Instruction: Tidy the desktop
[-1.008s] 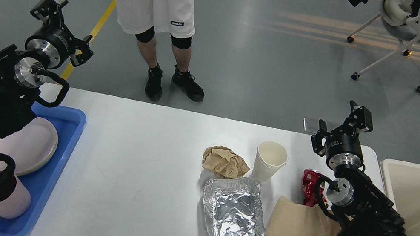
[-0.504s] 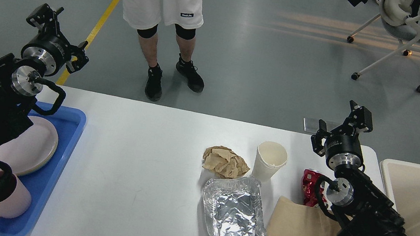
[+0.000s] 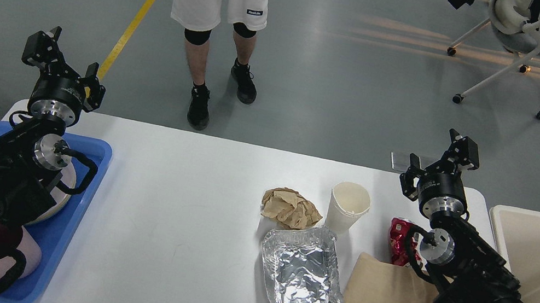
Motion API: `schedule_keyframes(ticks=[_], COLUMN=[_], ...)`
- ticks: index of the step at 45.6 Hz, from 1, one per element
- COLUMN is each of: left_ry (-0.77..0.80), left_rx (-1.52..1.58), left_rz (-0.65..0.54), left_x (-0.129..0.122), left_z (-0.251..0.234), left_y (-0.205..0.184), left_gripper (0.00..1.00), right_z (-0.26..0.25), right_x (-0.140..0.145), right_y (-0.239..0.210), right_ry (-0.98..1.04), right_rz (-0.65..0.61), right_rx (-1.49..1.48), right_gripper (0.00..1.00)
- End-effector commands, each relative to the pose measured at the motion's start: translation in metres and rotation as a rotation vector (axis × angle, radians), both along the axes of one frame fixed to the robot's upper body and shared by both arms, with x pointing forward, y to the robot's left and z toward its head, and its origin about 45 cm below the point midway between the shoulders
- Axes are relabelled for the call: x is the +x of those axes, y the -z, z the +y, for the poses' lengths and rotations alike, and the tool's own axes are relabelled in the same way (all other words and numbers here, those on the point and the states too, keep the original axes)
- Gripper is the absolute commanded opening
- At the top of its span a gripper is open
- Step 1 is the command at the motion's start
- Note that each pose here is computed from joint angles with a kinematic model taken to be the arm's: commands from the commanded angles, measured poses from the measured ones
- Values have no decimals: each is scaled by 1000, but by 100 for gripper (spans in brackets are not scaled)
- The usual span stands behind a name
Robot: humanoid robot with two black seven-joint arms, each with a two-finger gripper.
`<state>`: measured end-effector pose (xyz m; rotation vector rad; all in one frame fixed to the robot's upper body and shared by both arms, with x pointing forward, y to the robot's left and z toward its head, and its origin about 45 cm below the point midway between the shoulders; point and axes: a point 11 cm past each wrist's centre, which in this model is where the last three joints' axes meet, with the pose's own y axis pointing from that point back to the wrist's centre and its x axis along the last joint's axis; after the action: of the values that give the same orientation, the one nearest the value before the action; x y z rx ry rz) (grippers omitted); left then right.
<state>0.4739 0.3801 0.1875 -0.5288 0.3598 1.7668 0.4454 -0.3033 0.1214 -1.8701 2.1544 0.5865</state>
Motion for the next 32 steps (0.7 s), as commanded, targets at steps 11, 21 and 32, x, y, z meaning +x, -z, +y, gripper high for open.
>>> schedule_keyframes(ticks=[11,21,32], left_ry=[2,-16,-44], left_rx=[27,32,42], left_rz=[41,6,-45], left_x=[-13,-14,-15], left_z=[4,3,4], left_y=[20,18,12], left_gripper=[96,96,96], right_z=[0,0,0], right_x=[0,0,0], right_y=[0,0,0], right_ry=[1,1,1], right_rz=[0,0,0], right_rx=[0,0,0], right_gripper=[100,100,100])
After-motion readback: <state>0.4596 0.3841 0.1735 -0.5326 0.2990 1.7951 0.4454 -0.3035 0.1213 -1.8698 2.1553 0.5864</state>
